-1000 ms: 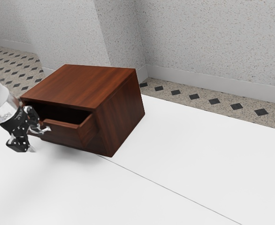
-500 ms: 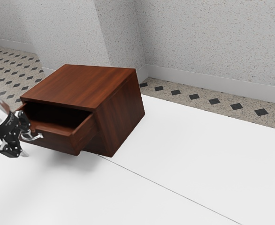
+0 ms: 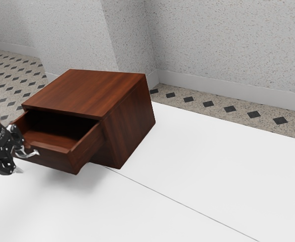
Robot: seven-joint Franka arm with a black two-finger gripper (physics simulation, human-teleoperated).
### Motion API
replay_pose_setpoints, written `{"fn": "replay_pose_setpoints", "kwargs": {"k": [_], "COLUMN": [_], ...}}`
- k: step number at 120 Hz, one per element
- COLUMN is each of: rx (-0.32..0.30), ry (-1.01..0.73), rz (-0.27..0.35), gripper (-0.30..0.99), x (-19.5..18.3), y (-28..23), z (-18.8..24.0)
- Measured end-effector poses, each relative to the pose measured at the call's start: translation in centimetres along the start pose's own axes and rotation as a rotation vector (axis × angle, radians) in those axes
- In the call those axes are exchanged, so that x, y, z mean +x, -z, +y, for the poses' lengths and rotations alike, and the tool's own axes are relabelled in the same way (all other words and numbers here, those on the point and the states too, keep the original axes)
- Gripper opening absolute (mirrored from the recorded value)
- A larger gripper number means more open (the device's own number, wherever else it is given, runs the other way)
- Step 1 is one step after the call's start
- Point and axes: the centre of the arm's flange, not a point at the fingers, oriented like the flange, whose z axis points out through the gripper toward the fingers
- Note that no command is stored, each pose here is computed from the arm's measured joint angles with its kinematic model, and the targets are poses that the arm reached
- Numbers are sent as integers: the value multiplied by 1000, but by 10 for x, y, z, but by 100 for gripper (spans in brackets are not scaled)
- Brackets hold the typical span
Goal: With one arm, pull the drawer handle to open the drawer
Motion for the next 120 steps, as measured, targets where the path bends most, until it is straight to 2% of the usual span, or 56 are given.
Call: {"fn": "replay_pose_setpoints", "kwargs": {"k": [45,120], "rx": [-46,-40], "ry": [15,20], "rz": [11,22], "gripper": [43,43], "x": [5,2], "y": [8,7], "z": [-23,-42]}}
